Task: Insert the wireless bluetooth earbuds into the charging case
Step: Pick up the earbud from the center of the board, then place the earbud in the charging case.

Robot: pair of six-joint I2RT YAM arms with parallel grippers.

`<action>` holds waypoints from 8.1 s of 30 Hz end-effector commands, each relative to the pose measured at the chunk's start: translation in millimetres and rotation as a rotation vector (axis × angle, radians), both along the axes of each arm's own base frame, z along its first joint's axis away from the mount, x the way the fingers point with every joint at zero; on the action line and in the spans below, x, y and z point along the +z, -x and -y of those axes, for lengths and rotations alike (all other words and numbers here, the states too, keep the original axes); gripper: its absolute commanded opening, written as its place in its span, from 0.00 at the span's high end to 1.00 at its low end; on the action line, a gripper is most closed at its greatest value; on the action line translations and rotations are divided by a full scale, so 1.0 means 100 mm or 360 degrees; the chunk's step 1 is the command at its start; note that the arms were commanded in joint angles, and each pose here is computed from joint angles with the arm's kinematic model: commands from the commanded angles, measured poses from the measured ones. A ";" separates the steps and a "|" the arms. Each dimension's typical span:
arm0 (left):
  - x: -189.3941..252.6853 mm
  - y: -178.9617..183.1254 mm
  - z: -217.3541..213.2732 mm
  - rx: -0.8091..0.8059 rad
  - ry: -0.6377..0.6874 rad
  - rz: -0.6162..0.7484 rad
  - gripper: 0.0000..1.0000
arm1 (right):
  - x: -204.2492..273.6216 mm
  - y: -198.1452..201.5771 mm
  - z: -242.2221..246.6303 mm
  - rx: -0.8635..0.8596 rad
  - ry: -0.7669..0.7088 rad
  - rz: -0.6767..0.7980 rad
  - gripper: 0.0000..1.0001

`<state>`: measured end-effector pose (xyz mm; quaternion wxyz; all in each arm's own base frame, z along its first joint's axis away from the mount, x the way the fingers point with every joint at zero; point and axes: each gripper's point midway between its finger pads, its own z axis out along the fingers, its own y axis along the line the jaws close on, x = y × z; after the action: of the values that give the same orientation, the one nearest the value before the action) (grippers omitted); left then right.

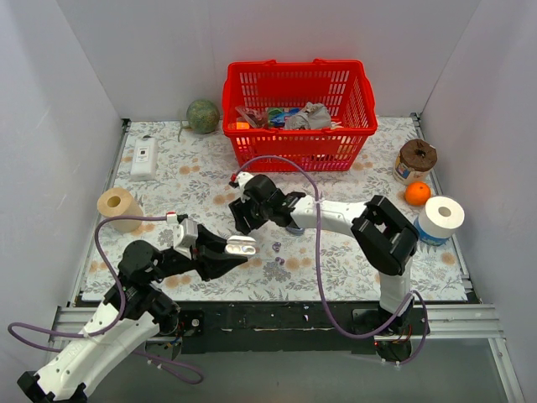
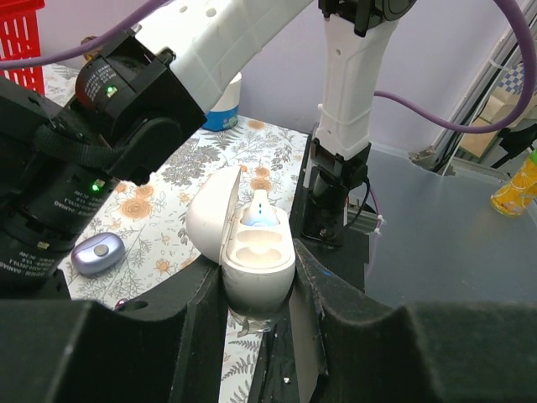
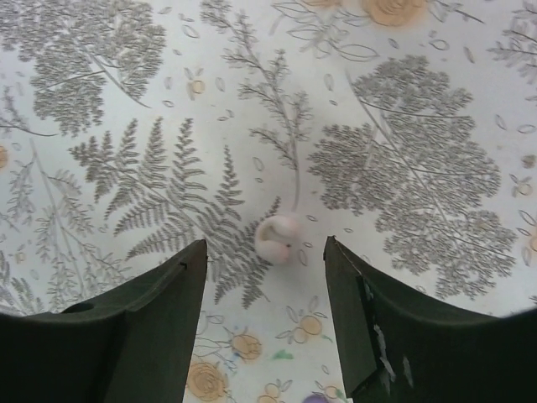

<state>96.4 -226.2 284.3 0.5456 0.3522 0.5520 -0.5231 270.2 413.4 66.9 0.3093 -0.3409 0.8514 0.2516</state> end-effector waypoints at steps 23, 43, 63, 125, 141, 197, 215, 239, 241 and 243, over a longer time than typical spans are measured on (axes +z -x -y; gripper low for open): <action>0.02 0.06 -0.03 -0.0015 0.0039 0.0020 1.00 | -0.08 0.19 -0.30 0.0071 -0.0027 -0.0100 0.37; 0.02 0.06 -0.02 -0.0022 0.0048 0.0019 1.00 | -0.14 0.26 -0.31 0.0070 0.0003 -0.0088 0.40; 0.01 0.06 -0.03 -0.0016 0.0051 0.0011 1.00 | -0.35 0.21 -0.12 -0.0017 0.0117 -0.0142 0.46; 0.24 0.10 0.33 -0.0430 -0.0037 0.0059 1.00 | 3.05 1.47 1.59 0.0479 -0.0613 0.0703 0.99; 0.12 0.04 0.52 -0.0643 -0.0164 -0.0070 1.00 | 3.12 2.09 1.46 0.0877 -0.0838 0.0472 0.99; 0.06 0.03 0.48 -0.0537 -0.0149 0.0001 1.00 | 2.58 1.90 0.69 0.0694 -0.0603 0.0424 0.82; -0.06 0.00 0.48 -0.0496 -0.0161 -0.0045 1.00 | 3.60 1.57 1.14 0.0250 -0.0883 0.0753 0.51; 0.12 -0.06 0.45 -0.0394 -0.0062 0.0070 1.00 | 2.58 1.45 0.86 0.0271 -0.0439 0.0474 0.99; 0.13 -0.07 0.45 -0.0384 -0.0058 0.0075 1.00 | 2.57 1.52 0.82 0.0338 -0.0461 0.0445 0.99; 0.13 -0.08 0.45 -0.0379 -0.0058 0.0077 1.00 | 2.58 1.57 0.80 0.0382 -0.0478 0.0424 0.99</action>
<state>103.1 -272.4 288.7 0.4663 0.4395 0.5143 -0.5700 124.9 324.0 306.8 0.4366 -0.4076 0.7358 0.3192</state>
